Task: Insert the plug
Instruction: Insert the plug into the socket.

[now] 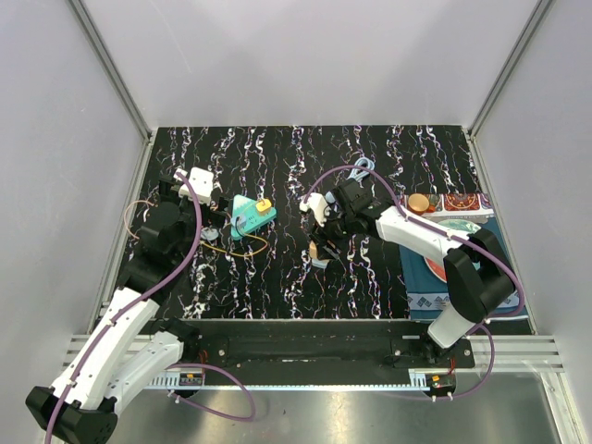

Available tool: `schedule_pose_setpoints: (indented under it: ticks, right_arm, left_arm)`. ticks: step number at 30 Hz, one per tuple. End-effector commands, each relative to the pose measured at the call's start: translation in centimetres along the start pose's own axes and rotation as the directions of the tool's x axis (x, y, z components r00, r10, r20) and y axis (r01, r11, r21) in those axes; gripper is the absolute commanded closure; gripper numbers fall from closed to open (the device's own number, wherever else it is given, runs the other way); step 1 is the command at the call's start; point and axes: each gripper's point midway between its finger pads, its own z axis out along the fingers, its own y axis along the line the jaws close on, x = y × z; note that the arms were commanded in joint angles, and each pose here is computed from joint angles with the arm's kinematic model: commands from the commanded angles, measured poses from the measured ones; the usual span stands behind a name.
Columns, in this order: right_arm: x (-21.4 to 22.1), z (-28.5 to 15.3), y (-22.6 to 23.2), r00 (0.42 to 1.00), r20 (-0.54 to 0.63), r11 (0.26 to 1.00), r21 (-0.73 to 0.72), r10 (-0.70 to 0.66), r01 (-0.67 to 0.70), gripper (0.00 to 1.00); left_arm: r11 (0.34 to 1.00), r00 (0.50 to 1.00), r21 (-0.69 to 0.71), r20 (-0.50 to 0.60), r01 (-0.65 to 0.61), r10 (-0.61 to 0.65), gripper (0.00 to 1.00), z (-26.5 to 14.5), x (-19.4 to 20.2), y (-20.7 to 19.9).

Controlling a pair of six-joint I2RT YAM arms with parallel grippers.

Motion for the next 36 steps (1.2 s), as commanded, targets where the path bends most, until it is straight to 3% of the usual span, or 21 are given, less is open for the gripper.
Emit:
schedule_pose_setpoints:
  ticks: [1, 14, 19, 31, 36]
  right_arm:
    - [0.8, -0.6, -0.7, 1.000, -0.030, 0.999, 0.037, -0.002, 0.003, 1.00]
    - [3.9, 1.1, -0.3, 0.990, -0.140, 1.000, -0.008, 0.026, -0.028, 0.96]
    - [5.0, 0.9, -0.3, 0.984, -0.172, 0.999, 0.004, 0.032, -0.032, 0.98]
    - [11.4, 1.4, -0.4, 0.911, -0.404, 0.997, 0.025, 0.079, -0.076, 1.00]
    - [12.9, 1.0, -0.2, 0.892, -0.445, 0.996, 0.037, 0.086, -0.077, 1.00]
  left_arm:
    - [0.999, 0.998, -0.031, 0.064, 0.014, -0.012, 0.01, 0.0, -1.7, 0.8]
    - [1.000, 0.998, -0.026, 0.067, 0.011, -0.010, 0.01, -0.1, -1.7, 0.7]
    - [1.000, 0.997, -0.029, 0.071, 0.013, -0.011, 0.01, -0.2, -1.8, 0.8]
    - [0.999, 0.997, -0.030, 0.074, 0.012, -0.010, 0.01, -0.2, -1.8, 0.8]
    - [0.999, 0.997, -0.033, 0.074, 0.010, -0.007, 0.01, -0.2, -1.7, 0.9]
